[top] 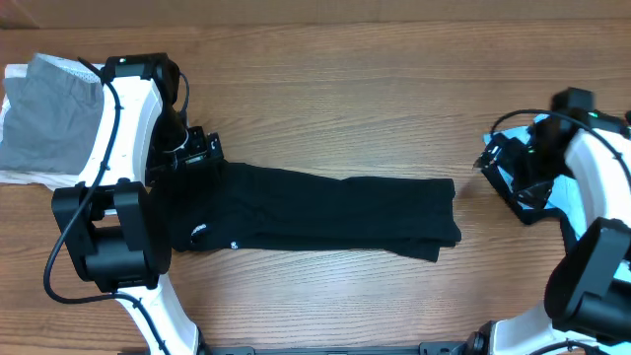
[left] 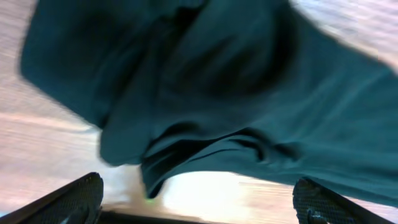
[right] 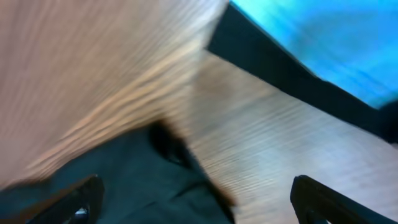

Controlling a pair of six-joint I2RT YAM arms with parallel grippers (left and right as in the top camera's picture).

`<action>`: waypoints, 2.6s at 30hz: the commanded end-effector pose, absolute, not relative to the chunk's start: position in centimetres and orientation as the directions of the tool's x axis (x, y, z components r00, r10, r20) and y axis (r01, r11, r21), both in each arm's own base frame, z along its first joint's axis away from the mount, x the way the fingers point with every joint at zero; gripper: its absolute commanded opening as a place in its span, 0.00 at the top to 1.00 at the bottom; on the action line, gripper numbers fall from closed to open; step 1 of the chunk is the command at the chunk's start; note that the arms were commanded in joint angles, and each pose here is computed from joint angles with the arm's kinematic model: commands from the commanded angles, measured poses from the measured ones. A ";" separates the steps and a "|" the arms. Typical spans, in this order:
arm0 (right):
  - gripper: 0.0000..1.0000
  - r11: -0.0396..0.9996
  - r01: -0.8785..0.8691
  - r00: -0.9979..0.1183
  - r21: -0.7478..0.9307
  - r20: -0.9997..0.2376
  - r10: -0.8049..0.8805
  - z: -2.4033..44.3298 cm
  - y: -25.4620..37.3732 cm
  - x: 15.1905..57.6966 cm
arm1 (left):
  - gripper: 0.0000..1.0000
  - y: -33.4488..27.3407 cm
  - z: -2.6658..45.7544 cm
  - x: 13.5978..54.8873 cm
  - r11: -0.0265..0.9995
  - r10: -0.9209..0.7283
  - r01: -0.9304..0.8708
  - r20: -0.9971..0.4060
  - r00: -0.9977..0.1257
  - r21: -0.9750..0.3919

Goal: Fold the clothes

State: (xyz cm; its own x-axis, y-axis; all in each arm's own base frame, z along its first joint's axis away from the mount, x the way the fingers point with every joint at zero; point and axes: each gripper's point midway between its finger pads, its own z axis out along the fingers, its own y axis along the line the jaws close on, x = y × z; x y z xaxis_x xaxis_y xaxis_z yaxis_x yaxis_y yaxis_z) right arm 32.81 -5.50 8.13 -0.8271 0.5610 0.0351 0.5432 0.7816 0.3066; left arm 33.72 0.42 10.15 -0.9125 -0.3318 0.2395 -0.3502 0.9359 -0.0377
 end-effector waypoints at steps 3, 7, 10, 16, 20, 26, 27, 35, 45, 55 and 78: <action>0.00 0.726 0.364 -0.901 0.583 0.023 0.433 8.0 -2.6 32.2 | 0.00 -1.4 10.8 35.0 0.929 -0.306 -0.341 0.217 -0.927 -0.146; 0.00 0.713 0.385 -0.896 0.586 0.052 0.441 5.6 -2.2 30.7 | 0.00 -1.4 10.7 35.6 0.929 -0.305 -0.335 0.192 -0.933 -0.156; 0.00 0.693 0.380 -0.896 0.613 0.059 0.440 4.7 -1.5 30.3 | 0.00 -1.4 10.7 36.0 0.928 -0.309 -0.337 0.178 -0.934 -0.160; 0.00 0.639 0.393 -0.894 0.661 0.112 0.434 3.9 0.1 28.8 | 0.00 -1.4 10.7 36.0 0.928 -0.308 -0.337 0.177 -0.935 -0.160; 0.00 0.627 0.418 -0.888 0.657 0.151 0.434 3.1 0.7 27.7 | 0.00 -1.4 10.7 36.0 0.928 -0.308 -0.336 0.179 -0.934 -0.160; 0.00 0.588 0.409 -0.893 0.698 0.175 0.414 2.7 2.4 26.8 | 0.00 -1.4 10.7 36.0 0.928 -0.308 -0.336 0.177 -0.935 -0.160; 0.00 0.581 0.406 -0.895 0.706 0.176 0.411 2.6 2.7 26.8 | 0.00 -1.4 10.7 36.0 0.928 -0.307 -0.335 0.177 -0.935 -0.160; 0.17 0.574 0.433 -0.892 0.695 0.237 0.385 1.4 5.7 25.7 | 0.00 -1.4 10.7 35.8 0.928 -0.307 -0.336 0.185 -0.934 -0.157; 0.93 0.553 0.495 -0.852 0.670 0.249 0.461 1.1 5.5 27.2 | 0.00 -1.4 10.7 35.6 0.929 -0.306 -0.337 0.193 -0.932 -0.155; 0.96 0.621 0.608 -0.771 0.495 0.182 0.610 2.4 -1.3 29.2 | 0.00 -1.4 10.7 35.5 0.929 -0.306 -0.338 0.198 -0.931 -0.153; 0.96 0.721 0.646 -0.748 0.252 0.021 0.663 5.7 -3.9 29.5 | 0.00 -1.6 10.7 35.5 0.931 -0.301 -0.333 0.199 -0.933 -0.152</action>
State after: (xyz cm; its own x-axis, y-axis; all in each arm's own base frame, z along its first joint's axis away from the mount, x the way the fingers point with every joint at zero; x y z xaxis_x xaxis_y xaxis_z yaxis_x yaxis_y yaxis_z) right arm 29.78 -3.59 5.91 -0.7629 0.6459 0.0268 0.6276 0.7300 0.2707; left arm 34.98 -1.00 10.13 -0.9189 -0.3287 0.2183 -0.3616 0.9228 -0.1326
